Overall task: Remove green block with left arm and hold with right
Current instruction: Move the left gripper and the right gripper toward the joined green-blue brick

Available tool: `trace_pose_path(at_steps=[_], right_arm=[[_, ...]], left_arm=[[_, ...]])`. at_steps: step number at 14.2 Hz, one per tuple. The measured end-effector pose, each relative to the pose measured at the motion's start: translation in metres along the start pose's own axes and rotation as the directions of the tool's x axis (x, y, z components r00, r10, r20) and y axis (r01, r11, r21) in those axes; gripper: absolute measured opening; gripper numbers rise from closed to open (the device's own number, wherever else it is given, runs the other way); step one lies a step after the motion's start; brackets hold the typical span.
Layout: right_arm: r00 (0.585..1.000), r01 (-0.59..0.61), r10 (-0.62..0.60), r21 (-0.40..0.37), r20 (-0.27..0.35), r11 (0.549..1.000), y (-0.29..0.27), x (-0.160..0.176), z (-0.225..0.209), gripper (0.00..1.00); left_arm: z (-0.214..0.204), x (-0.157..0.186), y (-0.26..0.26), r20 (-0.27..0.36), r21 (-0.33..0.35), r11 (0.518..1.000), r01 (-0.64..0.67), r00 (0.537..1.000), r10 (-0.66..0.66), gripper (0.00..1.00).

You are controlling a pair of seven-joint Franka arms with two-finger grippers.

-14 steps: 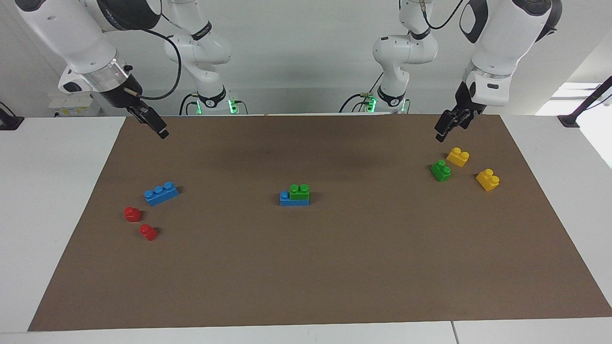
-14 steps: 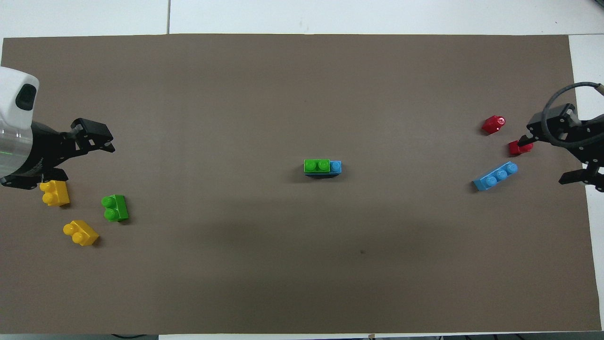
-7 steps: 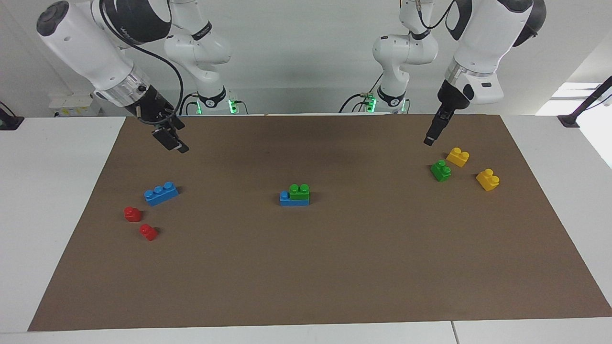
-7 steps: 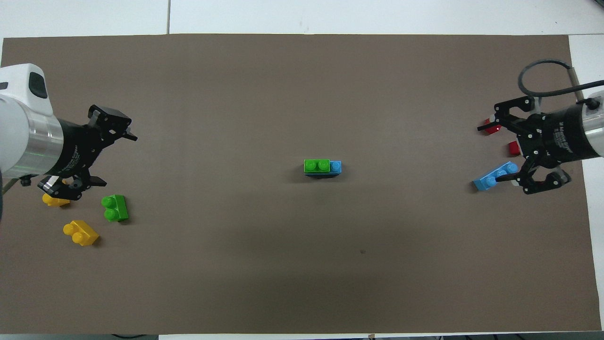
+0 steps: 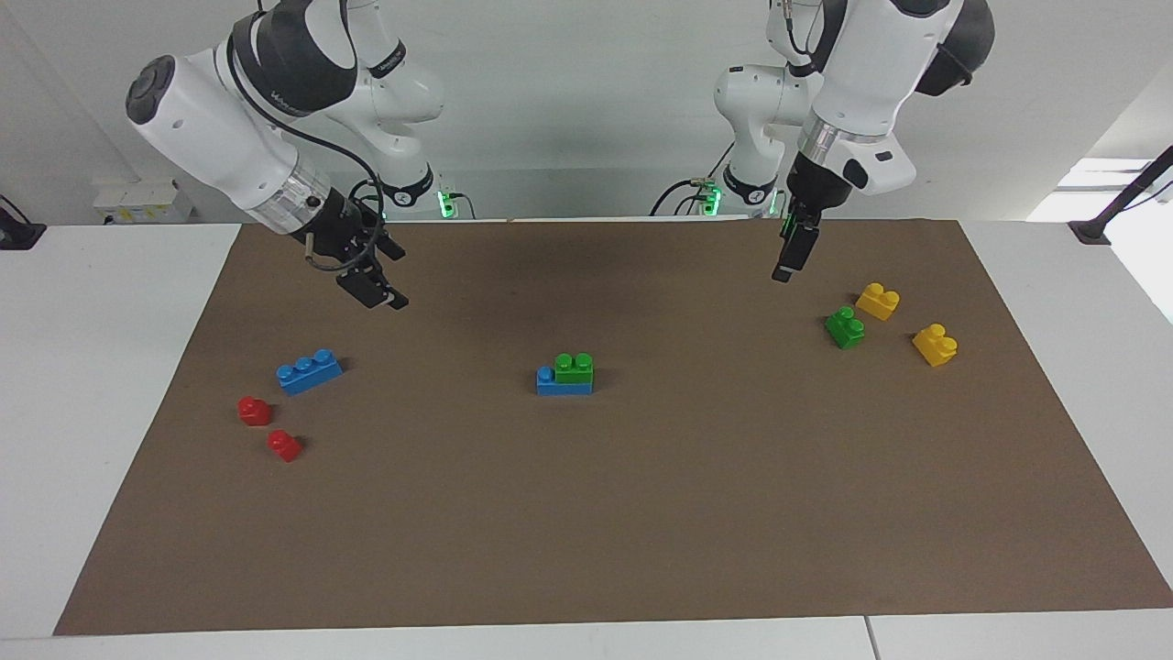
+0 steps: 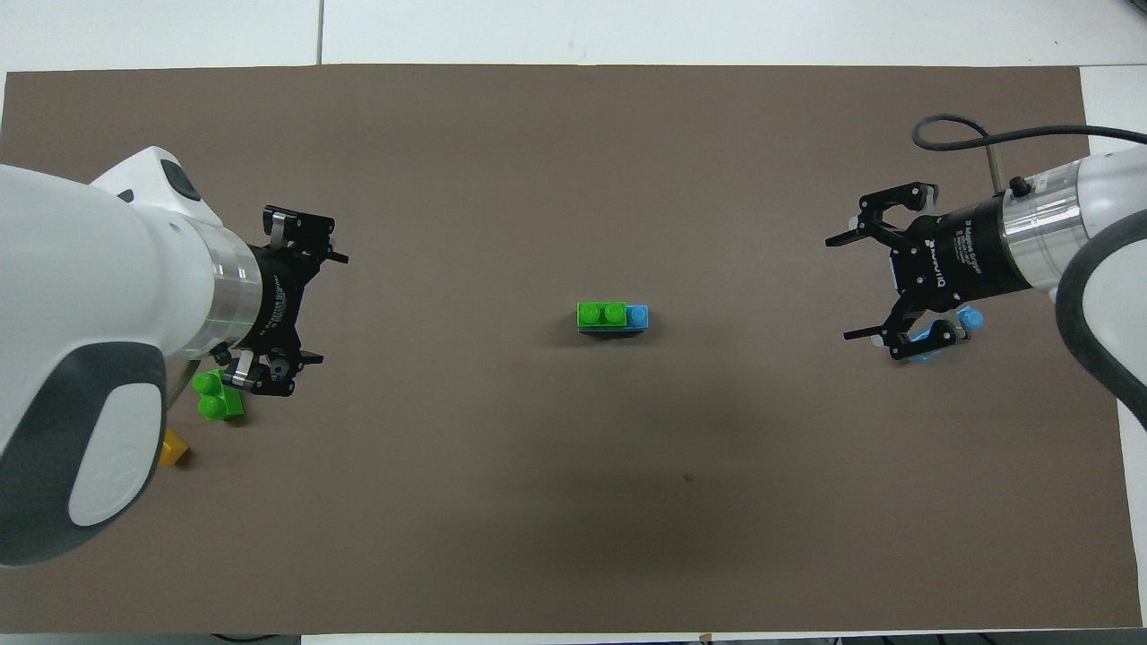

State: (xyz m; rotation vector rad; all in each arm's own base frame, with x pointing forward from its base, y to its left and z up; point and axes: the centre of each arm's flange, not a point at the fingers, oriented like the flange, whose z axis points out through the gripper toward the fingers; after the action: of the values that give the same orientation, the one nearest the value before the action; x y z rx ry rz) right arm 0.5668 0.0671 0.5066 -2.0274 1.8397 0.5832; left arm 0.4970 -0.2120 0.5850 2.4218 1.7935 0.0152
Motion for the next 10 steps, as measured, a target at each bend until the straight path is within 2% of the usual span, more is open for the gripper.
trace_pose_path(at_steps=[2, 5, 10], right_arm=[[1.0, -0.011, 0.011, -0.01, 0.014, 1.0, -0.007, -0.002, 0.028, 0.97], [0.999, -0.022, 0.022, -0.004, 0.033, 1.0, -0.011, -0.009, 0.066, 1.0], [0.999, -0.035, 0.034, 0.016, 0.024, 0.999, -0.014, -0.008, 0.095, 1.0]], left_arm=[[0.006, -0.02, -0.003, 0.008, 0.002, 0.997, 0.076, 0.997, -0.076, 1.0], [0.018, -0.047, -0.007, 0.027, 0.019, 0.991, 0.13, 0.991, -0.13, 1.0], [0.061, -0.083, -0.002, 0.045, 0.07, 0.976, 0.206, 0.977, -0.21, 1.0]])
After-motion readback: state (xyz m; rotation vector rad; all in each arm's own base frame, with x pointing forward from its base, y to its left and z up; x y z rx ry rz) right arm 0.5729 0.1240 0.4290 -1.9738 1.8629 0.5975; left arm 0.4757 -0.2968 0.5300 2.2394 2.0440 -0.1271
